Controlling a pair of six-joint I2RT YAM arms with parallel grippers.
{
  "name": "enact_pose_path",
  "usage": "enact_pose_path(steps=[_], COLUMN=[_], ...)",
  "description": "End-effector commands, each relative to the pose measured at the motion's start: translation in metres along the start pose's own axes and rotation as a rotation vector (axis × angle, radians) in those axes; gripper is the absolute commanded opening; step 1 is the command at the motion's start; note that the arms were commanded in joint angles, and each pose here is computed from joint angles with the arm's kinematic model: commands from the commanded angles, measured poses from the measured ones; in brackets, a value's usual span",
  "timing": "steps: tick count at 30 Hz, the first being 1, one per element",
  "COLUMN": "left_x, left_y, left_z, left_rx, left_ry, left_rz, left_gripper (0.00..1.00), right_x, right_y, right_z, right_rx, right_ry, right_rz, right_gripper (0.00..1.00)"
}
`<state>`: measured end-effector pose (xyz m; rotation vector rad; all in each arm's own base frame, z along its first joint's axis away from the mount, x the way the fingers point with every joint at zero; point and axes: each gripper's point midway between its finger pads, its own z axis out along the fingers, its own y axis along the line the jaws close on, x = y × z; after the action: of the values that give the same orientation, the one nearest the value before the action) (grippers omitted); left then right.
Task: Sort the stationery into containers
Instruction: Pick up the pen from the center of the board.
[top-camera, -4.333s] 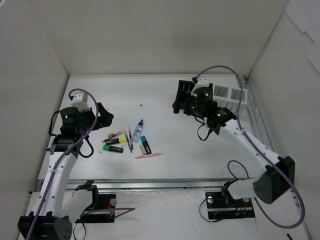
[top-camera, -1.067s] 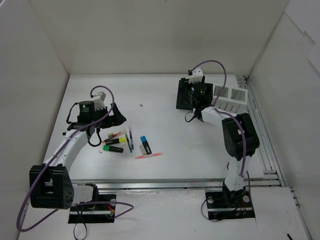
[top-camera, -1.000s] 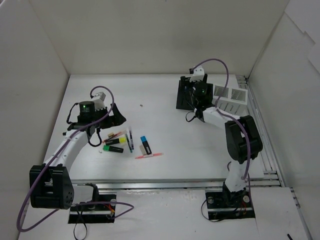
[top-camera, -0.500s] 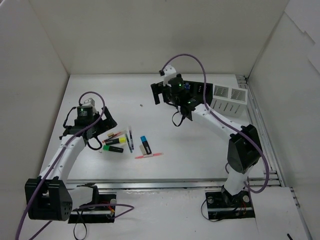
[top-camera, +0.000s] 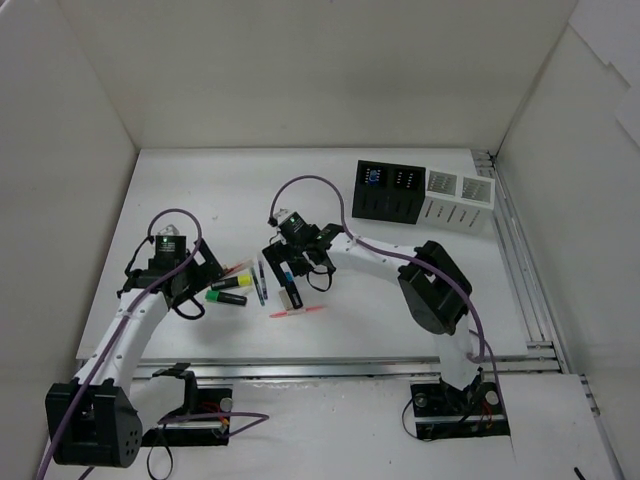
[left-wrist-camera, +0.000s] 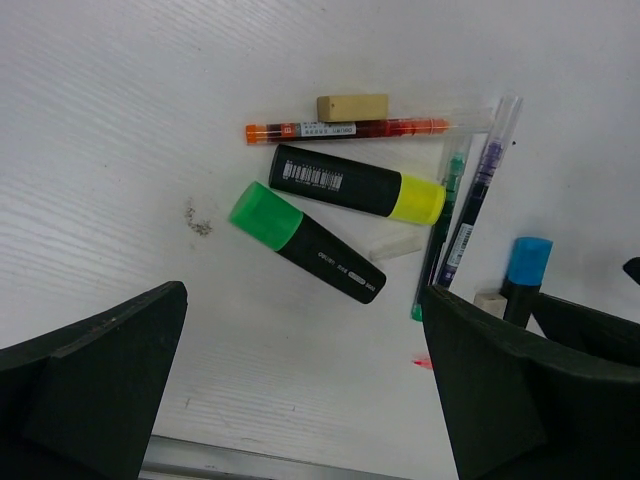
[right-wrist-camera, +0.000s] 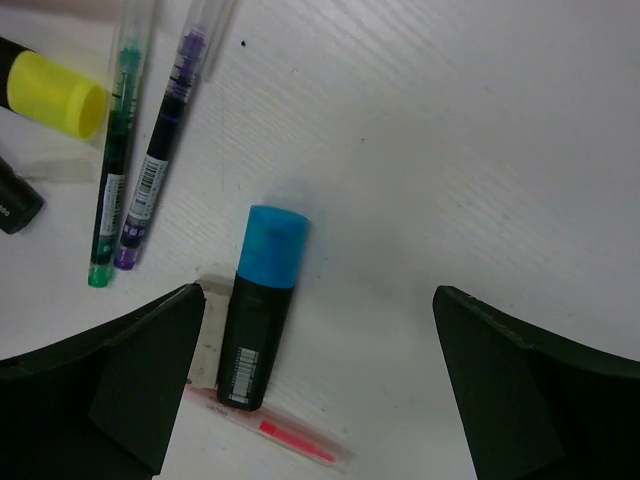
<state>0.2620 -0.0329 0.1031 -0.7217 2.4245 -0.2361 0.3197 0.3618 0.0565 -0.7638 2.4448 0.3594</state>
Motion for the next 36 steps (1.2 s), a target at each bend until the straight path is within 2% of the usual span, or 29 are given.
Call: enact_pose_path(steps=[1,6,10,12,13,15,16,19,22,26,30,32,36], left_x=[-0.006,0.0,0.001,0.0,0.001,0.002,0.004,0.005,0.007,0.007,0.007,0.006,0.003], left_y=[0.0,0.006,0.006,0.006,0.006,0.007,0.008,0.01,0.01,0.01,0.011,0.01,0.008], left_z=[-0.009,-0.007,-0.008,-0.009,-0.009,-0.009,-0.009,-0.01,-0.01,-0.011,-0.011,-0.012,-0.011], left_rx=[0.0,-0.018,-0.013,-0.008,-0.008,-0.01,-0.01,-0.008,-0.002,0.004,0.005,0.007,0.007], left_ry=[-0.049,-0.043,-0.048,-0.054,-0.054,-0.051,-0.051,-0.06,-0.063,-0.068,-0.075,-0.078,-0.078], left_rz=[-0.034,-0.058,-0.061,-0.062,-0.062,-0.065,-0.068,-0.077,-0.084,-0.089,-0.081,-0.077,-0.072], left_gripper=[0.99,0.99,1.0,1.0,0.99,1.0,0.99,0.99,0.99,0.99,1.0,0.99,0.99], right_x=[-0.014,0.004,0.012,0.014,0.015,0.014,0.012,0.002,-0.016,-0.051,-0.097,-0.118,-0.147], right_y=[0.005,0.003,-0.014,-0.017,-0.021,-0.022,-0.021,-0.025,-0.027,-0.028,-0.035,-0.051,-0.109], right_z=[0.002,0.024,0.027,0.028,0.029,0.027,0.025,0.016,0.005,-0.019,-0.051,-0.075,-0.13], right_rx=[0.01,0.077,0.186,0.215,0.237,0.246,0.244,0.258,0.268,0.252,0.214,0.221,0.387], right_ry=[-0.016,0.026,0.016,0.012,0.009,0.002,-0.006,-0.039,-0.1,-0.226,-0.405,-0.51,-0.678], right_rz=[0.082,0.104,0.129,0.146,0.147,0.159,0.166,0.173,0.161,0.145,0.165,0.193,0.224], right_gripper=[0.95,0.85,0.73,0.62,0.52,0.44,0.35,0.18,0.08,0.01,0.0,0.0,0.0])
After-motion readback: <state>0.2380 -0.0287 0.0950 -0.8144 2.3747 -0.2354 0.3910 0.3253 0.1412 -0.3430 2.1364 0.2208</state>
